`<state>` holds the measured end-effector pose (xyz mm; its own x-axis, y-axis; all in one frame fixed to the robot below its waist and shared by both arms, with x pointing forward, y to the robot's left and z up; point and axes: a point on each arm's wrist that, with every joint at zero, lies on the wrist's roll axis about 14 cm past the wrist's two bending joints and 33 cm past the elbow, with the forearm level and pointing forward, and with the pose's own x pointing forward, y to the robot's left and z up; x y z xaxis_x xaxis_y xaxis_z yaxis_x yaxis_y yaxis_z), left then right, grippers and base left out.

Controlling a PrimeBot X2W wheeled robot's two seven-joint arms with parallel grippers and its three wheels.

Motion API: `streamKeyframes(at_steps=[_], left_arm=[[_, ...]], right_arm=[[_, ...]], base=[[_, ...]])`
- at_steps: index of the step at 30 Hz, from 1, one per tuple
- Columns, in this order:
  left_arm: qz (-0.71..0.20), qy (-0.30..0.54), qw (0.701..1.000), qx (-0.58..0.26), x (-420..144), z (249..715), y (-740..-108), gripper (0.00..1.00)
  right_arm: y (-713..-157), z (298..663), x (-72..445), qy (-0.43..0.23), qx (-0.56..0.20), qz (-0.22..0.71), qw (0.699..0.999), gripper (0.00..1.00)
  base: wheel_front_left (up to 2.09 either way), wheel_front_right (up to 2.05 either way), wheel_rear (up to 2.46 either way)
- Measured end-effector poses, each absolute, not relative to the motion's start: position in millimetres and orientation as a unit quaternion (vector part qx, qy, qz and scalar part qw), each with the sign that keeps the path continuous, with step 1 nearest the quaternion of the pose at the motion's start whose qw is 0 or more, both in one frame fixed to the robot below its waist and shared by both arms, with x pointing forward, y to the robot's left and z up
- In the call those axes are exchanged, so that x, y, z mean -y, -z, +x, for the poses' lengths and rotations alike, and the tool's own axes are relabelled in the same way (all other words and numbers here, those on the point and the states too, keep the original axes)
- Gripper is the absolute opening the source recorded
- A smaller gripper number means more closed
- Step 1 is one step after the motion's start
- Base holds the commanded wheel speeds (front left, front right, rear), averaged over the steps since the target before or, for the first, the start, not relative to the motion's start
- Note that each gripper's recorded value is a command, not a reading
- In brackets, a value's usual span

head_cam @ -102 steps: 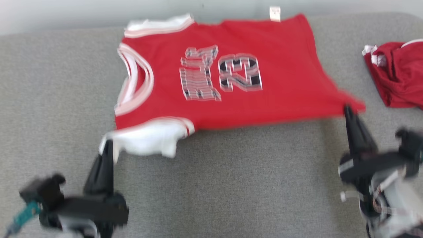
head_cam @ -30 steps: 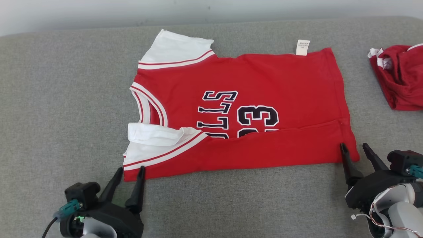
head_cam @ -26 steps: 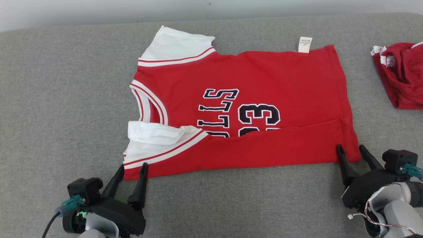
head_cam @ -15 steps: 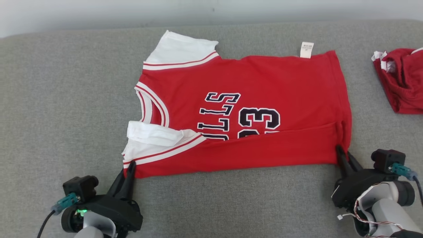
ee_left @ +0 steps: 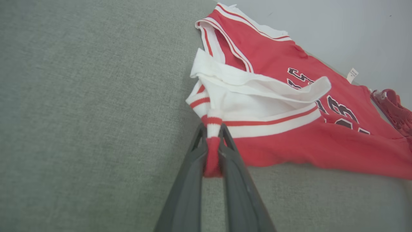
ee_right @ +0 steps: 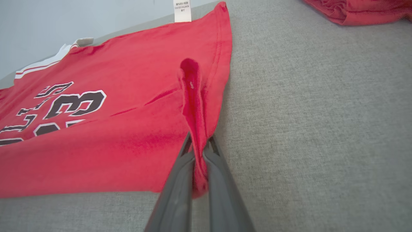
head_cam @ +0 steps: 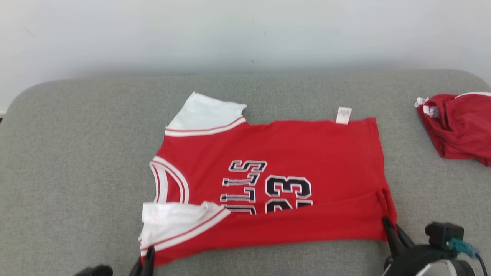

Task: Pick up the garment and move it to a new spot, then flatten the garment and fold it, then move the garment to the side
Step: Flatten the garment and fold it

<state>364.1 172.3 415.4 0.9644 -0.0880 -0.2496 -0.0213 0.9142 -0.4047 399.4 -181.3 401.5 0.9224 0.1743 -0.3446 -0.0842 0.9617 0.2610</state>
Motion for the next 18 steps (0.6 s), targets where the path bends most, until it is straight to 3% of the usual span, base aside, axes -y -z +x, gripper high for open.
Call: streamKeyframes(at_steps=[8,9,10,11,18], left_arm=[[-0.226,0.011,0.963,-0.147,-162,324,-407,0.00],[-0.225,0.011,0.963,-0.150,-161,322,-406,0.02],[-0.220,0.010,0.964,-0.149,-162,321,-406,0.43],[-0.219,0.011,0.965,-0.144,-162,322,-409,1.00],[-0.211,0.006,0.973,-0.094,-164,335,-435,1.00]], right_arm=[[-393,357,193,-0.063,-0.206,0.117,0.970,0.00],[-394,354,193,-0.061,-0.206,0.118,0.970,0.08],[-395,353,195,-0.059,-0.204,0.118,0.970,0.34],[-398,352,196,-0.058,-0.198,0.115,0.972,1.00],[-427,360,188,-0.069,-0.139,0.105,0.982,1.00]], base=[[0.00,0.00,0.00],[0.00,0.00,0.00],[0.00,0.00,0.00],[0.00,0.00,0.00],[0.00,0.00,0.00]])
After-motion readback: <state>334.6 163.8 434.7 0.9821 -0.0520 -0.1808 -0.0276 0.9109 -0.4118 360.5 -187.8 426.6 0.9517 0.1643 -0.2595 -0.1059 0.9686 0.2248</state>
